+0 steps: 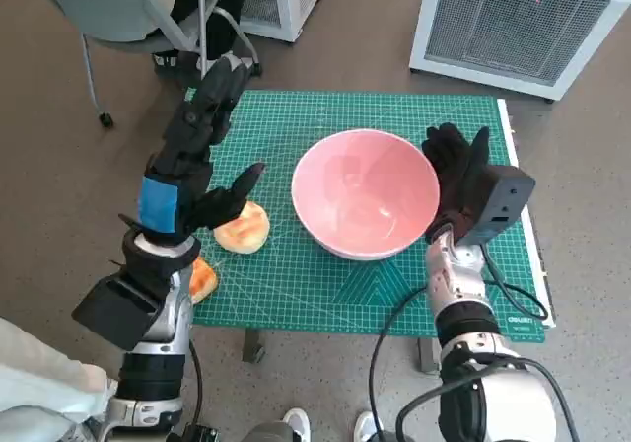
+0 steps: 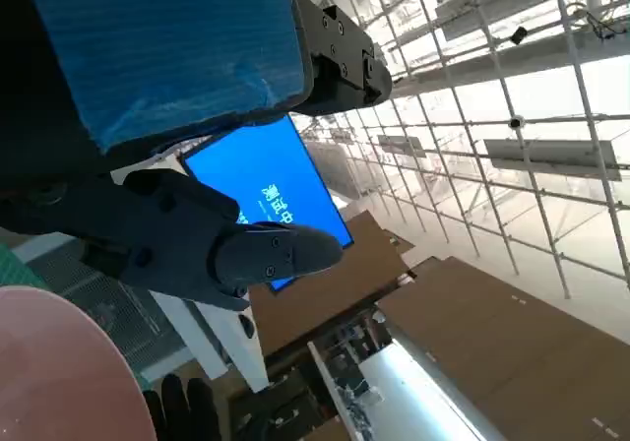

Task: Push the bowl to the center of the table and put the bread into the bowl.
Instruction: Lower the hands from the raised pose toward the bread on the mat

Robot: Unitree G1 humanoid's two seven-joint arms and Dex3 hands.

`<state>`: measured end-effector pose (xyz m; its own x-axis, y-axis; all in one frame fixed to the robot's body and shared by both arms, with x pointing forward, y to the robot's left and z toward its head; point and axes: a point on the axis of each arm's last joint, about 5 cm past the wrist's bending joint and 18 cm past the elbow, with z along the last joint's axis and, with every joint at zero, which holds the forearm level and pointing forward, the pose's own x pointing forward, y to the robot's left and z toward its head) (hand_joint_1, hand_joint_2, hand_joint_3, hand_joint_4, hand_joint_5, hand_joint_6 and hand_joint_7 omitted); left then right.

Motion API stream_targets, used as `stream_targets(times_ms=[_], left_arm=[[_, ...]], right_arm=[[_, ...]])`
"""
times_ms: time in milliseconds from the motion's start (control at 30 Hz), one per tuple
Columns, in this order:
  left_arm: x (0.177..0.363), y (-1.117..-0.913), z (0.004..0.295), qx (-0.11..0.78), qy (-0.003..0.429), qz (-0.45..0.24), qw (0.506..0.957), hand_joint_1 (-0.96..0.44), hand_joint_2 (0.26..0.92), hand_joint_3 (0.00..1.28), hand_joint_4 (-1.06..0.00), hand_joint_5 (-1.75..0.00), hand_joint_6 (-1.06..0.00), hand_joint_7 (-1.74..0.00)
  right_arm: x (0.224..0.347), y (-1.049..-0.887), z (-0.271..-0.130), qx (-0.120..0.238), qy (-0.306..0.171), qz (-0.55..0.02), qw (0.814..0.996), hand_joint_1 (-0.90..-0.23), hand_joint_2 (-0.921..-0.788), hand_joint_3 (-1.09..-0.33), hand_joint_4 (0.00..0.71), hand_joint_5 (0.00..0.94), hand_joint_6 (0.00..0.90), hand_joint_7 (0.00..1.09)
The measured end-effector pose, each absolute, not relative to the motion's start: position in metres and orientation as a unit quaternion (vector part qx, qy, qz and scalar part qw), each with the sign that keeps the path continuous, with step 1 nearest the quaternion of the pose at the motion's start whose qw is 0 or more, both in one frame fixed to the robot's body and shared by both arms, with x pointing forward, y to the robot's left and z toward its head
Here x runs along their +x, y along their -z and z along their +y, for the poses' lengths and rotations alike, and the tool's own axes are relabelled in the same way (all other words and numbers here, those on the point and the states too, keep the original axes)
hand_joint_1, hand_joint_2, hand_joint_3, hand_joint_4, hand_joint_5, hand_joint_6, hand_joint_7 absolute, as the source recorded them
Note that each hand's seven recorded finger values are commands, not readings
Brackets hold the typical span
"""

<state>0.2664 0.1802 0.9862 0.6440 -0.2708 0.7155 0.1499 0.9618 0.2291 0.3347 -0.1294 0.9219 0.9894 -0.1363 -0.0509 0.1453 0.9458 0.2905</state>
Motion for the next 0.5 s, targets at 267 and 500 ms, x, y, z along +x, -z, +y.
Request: stream_targets(times_ms=[267,500], left_arm=[[0.262,-0.983,0.192,0.1,0.107,-0.4,0.905,-0.43,0.921,0.37,-0.3,-0.01,-0.35,-0.01],[0.259,-0.992,0.228,0.257,0.113,-0.367,0.887,-0.45,0.921,0.37,-0.3,0.0,-0.36,-0.01]], right_arm=[[0.338,-0.929,-0.137,0.124,0.071,-0.012,0.99,-0.429,-0.921,-0.832,0.305,0.016,0.055,0.67],[0.342,-0.949,-0.146,0.07,0.069,-0.116,0.988,-0.489,-0.921,-0.82,0.307,0.016,0.054,0.68]])
